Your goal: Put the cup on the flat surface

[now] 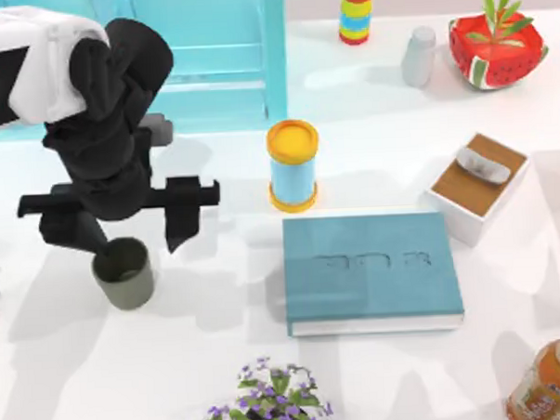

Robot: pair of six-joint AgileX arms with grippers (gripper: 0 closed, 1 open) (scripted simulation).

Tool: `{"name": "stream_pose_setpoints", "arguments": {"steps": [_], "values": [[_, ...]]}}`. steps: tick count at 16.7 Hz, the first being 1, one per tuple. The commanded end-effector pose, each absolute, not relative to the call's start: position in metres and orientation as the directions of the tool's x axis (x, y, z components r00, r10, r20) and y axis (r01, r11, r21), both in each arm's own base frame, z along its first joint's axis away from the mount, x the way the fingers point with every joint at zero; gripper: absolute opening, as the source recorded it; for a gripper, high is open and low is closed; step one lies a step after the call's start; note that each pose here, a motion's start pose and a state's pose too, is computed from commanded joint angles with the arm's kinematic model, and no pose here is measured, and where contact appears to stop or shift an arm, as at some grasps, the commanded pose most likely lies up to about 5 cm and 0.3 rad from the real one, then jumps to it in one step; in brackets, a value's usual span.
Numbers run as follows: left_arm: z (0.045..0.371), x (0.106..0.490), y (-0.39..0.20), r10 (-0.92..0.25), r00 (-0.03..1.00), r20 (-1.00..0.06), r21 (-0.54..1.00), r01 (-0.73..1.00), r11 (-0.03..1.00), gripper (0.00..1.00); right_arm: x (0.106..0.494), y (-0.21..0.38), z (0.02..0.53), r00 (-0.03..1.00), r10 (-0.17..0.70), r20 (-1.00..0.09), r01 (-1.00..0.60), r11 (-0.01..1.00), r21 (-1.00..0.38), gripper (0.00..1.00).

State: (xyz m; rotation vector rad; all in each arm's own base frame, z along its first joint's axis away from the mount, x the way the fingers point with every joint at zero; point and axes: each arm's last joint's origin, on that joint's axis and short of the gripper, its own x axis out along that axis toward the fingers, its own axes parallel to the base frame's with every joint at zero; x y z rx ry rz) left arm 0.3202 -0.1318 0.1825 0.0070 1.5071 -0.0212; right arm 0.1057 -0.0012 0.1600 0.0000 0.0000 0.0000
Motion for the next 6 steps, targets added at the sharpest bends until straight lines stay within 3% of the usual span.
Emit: {"name": "stream_pose_setpoints", "arguments": {"steps": [6], "values": [[0.1825,0.3202,-0.1318,-0.01,0.063,-0.998,-0.009,0.018,1.0,1.0,0.1057,-0.0012,0.16,1.0,0.0,0.0,0.0,1.0,0.0,1.0]]}}
